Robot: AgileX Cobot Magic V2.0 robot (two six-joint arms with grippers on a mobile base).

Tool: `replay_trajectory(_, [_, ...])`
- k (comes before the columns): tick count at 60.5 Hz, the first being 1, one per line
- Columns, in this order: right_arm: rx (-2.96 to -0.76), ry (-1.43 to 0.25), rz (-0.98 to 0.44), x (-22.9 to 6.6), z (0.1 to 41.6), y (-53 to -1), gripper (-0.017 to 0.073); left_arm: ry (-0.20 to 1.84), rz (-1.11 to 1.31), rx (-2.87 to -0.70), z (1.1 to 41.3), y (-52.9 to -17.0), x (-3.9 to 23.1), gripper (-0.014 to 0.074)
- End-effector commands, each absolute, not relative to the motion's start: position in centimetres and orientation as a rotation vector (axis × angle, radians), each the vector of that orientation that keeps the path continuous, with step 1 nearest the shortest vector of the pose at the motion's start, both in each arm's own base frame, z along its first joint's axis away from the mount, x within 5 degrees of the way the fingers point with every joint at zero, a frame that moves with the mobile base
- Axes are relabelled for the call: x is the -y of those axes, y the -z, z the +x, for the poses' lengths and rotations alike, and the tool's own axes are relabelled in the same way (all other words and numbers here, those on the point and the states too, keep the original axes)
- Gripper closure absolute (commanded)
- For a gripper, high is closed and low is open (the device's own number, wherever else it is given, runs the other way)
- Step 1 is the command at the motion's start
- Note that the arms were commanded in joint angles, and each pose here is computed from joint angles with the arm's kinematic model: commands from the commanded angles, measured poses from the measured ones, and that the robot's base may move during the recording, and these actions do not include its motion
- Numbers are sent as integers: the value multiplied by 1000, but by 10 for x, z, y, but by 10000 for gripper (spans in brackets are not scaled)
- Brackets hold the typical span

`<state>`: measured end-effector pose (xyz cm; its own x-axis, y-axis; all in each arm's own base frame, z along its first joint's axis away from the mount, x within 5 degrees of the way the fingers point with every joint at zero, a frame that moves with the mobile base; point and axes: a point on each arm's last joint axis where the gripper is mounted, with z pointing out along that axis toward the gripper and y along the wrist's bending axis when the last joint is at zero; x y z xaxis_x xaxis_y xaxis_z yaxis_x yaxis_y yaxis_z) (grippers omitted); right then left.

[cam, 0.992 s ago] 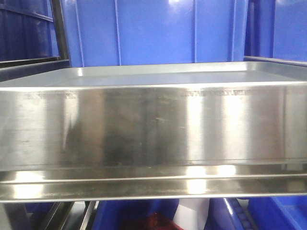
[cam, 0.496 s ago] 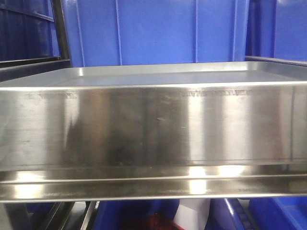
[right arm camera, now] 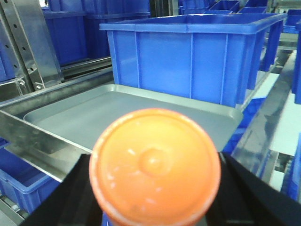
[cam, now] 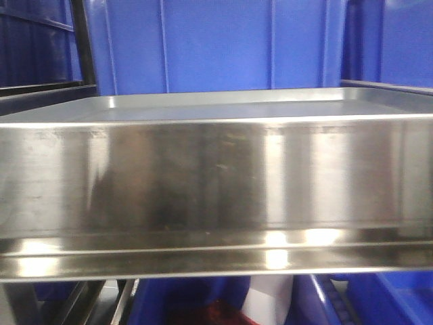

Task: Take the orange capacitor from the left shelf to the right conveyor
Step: 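Drive the base to the red conveyor holding the cylinder in the right gripper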

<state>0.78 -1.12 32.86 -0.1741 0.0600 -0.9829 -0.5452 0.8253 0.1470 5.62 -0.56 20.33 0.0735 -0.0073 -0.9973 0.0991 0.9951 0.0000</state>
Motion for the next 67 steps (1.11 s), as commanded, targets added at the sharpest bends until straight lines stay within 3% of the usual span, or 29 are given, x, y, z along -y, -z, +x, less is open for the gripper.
replay_trajectory(1, [-1560, -569, -382, 11, 8, -344, 501, 85, 65, -1414, 56, -213, 5, 699])
replay_trajectory(67, [-1565, -567, -384, 11, 8, -344, 501, 84, 64, -1414, 56, -213, 5, 699])
